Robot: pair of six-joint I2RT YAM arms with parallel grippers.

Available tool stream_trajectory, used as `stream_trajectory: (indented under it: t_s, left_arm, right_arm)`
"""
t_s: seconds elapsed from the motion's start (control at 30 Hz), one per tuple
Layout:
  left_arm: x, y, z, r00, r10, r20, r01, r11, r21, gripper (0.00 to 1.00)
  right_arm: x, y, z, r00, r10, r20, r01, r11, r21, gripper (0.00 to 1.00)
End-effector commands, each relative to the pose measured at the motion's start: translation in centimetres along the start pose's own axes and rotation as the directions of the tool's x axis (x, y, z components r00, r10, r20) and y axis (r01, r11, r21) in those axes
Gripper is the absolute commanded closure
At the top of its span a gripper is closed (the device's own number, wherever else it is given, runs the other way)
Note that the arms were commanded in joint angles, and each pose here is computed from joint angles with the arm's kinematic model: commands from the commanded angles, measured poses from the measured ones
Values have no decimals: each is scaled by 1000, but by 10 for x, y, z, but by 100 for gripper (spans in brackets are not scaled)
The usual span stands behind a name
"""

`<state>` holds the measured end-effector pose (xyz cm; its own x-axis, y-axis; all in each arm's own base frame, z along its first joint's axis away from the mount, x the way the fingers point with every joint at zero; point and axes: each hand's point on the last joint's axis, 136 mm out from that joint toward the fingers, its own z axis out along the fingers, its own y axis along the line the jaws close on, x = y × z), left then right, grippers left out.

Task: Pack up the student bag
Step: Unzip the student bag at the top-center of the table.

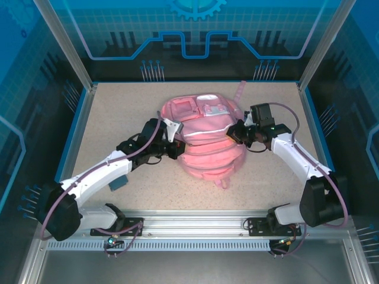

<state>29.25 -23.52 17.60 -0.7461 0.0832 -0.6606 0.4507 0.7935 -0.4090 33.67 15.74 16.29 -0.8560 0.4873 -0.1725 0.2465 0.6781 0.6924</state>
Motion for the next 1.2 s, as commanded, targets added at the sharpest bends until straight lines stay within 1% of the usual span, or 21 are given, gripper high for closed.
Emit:
stream_trajectory:
  t_s: [0.0,0.07,0.1,0.13,0.17,0.2,0.27,0.3,0.37,0.53,0.67,0.7,0.77,0.93,1.07,1.17]
  left_arm:
    - [8,36,-9,1000,-25,-4,25,992,-125,100]
    - [7,31,-9,1000,-16,8,17,995,-97,100]
    - [6,28,-10,1000,-14,14,15,997,-77,100]
    - [5,25,-9,1000,-12,19,13,998,-56,100]
    - [5,20,-9,1000,-11,23,12,1000,-29,100]
    - [4,14,-8,1000,-9,30,9,1000,1,100]
    - [1,3,-7,999,4,48,-6,999,38,100]
    - [0,-3,-6,998,14,55,-16,999,50,100]
    - [-4,-16,-3,997,36,68,-41,996,77,100]
    - [-9,-53,8,992,95,85,-107,983,146,100]
    - [-11,-74,19,989,124,82,-137,974,180,100]
    - [-11,-76,22,989,126,79,-138,973,183,100]
    - [-12,-76,26,989,123,76,-135,975,174,100]
    - [-16,-73,29,990,113,78,-124,981,150,100]
    - [-17,-70,29,990,112,83,-122,983,137,100]
    - [-17,-69,29,990,111,83,-121,984,130,100]
  right_arm:
    - [-22,-19,-11,997,-5,82,-2,996,86,97]
    - [-22,-18,-12,997,-6,79,-1,997,82,96]
    - [-21,-16,-12,997,-7,75,2,997,73,93]
    - [-20,-14,-12,998,-6,69,2,998,63,88]
    - [-19,-11,-13,998,-6,67,2,999,50,76]
    - [-17,-10,-14,998,-7,64,4,999,41,61]
    - [-13,-7,-17,998,-12,63,11,1000,23,43]
    - [-10,-7,-18,998,-13,61,12,1000,19,37]
    - [-4,-6,-20,998,-14,56,13,1000,19,30]
    - [15,-10,-22,999,36,38,-36,999,16,28]
    - [35,1,-16,997,77,19,-77,997,-29,28]
    - [43,-7,-11,995,97,4,-97,995,-14,29]
    - [47,-7,-9,993,120,3,-120,993,-12,30]
    - [54,-8,-7,990,143,12,-143,990,16,34]
    - [55,-10,0,988,157,13,-157,987,23,35]
    - [57,-4,9,989,146,-23,-146,989,14,43]
